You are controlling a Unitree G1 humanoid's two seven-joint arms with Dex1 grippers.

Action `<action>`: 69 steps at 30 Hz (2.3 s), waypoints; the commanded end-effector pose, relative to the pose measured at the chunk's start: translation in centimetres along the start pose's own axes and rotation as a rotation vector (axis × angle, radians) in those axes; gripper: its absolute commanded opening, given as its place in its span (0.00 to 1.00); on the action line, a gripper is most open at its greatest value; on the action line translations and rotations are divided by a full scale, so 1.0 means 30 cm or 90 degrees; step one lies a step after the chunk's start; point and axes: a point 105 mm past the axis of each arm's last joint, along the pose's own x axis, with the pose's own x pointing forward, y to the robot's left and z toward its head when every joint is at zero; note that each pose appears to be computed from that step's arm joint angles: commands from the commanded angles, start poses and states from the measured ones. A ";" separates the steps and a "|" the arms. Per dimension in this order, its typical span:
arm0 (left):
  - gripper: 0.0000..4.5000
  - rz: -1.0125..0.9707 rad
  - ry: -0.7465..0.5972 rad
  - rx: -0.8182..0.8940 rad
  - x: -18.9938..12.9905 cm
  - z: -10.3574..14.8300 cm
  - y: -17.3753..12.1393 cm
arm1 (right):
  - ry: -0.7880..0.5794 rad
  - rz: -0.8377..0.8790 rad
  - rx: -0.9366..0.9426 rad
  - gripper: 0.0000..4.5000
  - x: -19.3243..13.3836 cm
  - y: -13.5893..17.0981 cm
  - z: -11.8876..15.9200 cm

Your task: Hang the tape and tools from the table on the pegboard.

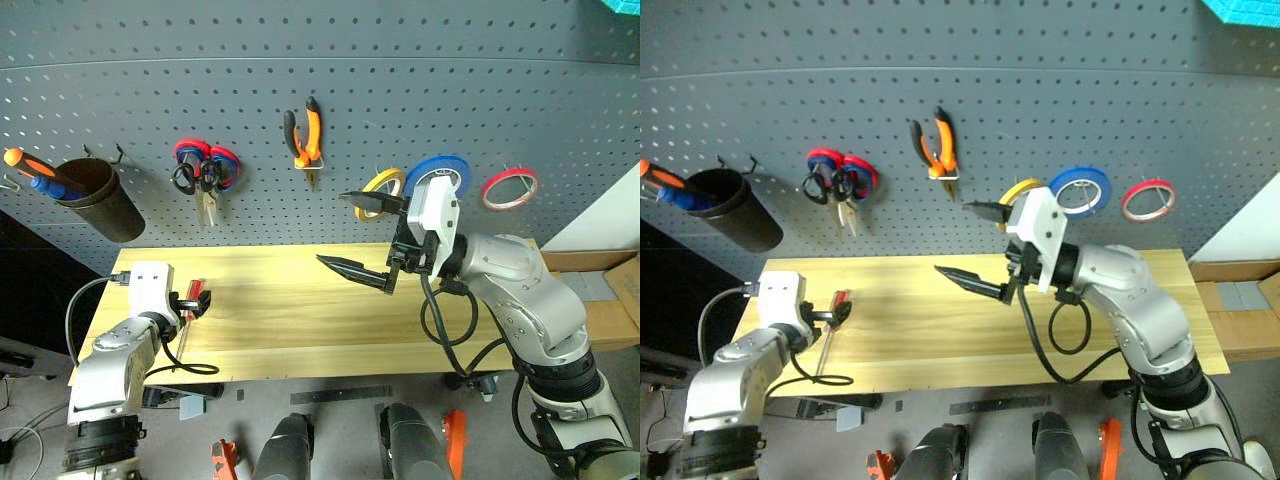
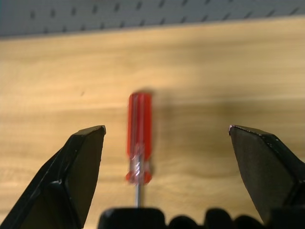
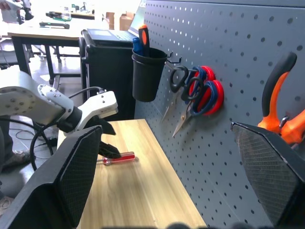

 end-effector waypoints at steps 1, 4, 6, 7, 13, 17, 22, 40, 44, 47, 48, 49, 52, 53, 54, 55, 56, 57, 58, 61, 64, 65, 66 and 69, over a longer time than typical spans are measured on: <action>0.99 0.020 0.043 -0.014 0.018 -0.001 0.068 | 0.038 -0.003 -0.018 1.00 0.020 0.007 -0.004; 0.99 0.018 0.071 -0.020 0.041 -0.003 0.097 | 0.058 -0.009 -0.013 1.00 0.042 0.005 -0.016; 0.99 0.015 0.082 -0.012 0.054 -0.004 0.106 | 0.063 -0.008 -0.012 1.00 0.055 0.008 -0.018; 0.99 0.013 0.086 -0.014 0.061 -0.004 0.109 | 0.064 -0.007 -0.013 1.00 0.063 0.011 -0.017; 0.99 -0.005 0.128 -0.045 0.107 -0.024 0.122 | 0.087 0.015 -0.047 1.00 0.124 0.038 -0.013; 0.95 0.000 0.152 -0.026 0.125 -0.052 0.141 | 0.065 0.025 -0.045 1.00 0.160 0.054 0.020; 0.62 -0.005 0.166 -0.027 0.141 -0.070 0.137 | 0.060 0.025 -0.056 1.00 0.171 0.058 0.032; 0.18 0.025 0.046 -0.049 0.109 -0.029 0.178 | 0.059 0.004 -0.072 1.00 0.168 0.041 0.048; 0.18 0.023 -0.034 -0.018 0.032 -0.016 0.135 | 0.040 -0.004 -0.056 1.00 0.148 0.025 0.065; 0.18 0.053 -0.130 0.024 -0.067 -0.007 0.123 | 0.023 0.009 -0.054 1.00 0.119 0.020 0.075; 0.18 0.061 -0.152 0.023 -0.088 -0.002 0.123 | 0.020 0.013 -0.056 1.00 0.115 0.020 0.076; 0.18 0.076 -0.177 0.016 -0.116 -0.001 0.128 | 0.014 0.017 -0.063 1.00 0.110 0.018 0.079; 0.18 0.114 -0.222 0.033 -0.180 0.001 0.140 | -0.008 0.028 -0.078 1.00 0.102 0.015 0.090; 0.18 0.130 -0.247 0.077 -0.206 0.018 0.141 | -0.014 0.038 -0.081 1.00 0.099 0.017 0.095; 0.18 0.147 -0.273 0.123 -0.229 0.038 0.142 | -0.019 0.056 -0.079 1.00 0.095 0.024 0.100; 0.18 0.175 -0.308 0.151 -0.255 0.072 0.149 | -0.026 0.073 -0.072 1.00 0.089 0.027 0.110; 0.18 0.198 -0.340 0.168 -0.274 0.103 0.155 | -0.034 0.084 -0.068 1.00 0.084 0.029 0.120; 0.18 0.214 -0.372 0.179 -0.290 0.140 0.157 | -0.042 0.093 -0.066 1.00 0.079 0.027 0.129; 0.18 0.226 -0.399 0.186 -0.304 0.171 0.158 | -0.048 0.098 -0.067 1.00 0.075 0.024 0.136; 0.18 0.243 -0.460 0.192 -0.331 0.247 0.155 | -0.060 0.099 -0.069 1.00 0.067 0.001 0.152; 0.18 0.248 -0.510 0.191 -0.349 0.312 0.137 | -0.059 0.102 -0.065 1.00 0.063 -0.017 0.152; 0.18 0.246 -0.527 0.194 -0.355 0.334 0.125 | -0.057 0.102 -0.067 1.00 0.064 -0.023 0.151; 0.18 0.240 -0.542 0.197 -0.358 0.353 0.112 | -0.055 0.100 -0.068 1.00 0.065 -0.029 0.150; 0.18 0.214 -0.586 0.191 -0.373 0.410 0.069 | -0.050 0.094 -0.070 1.00 0.066 -0.049 0.149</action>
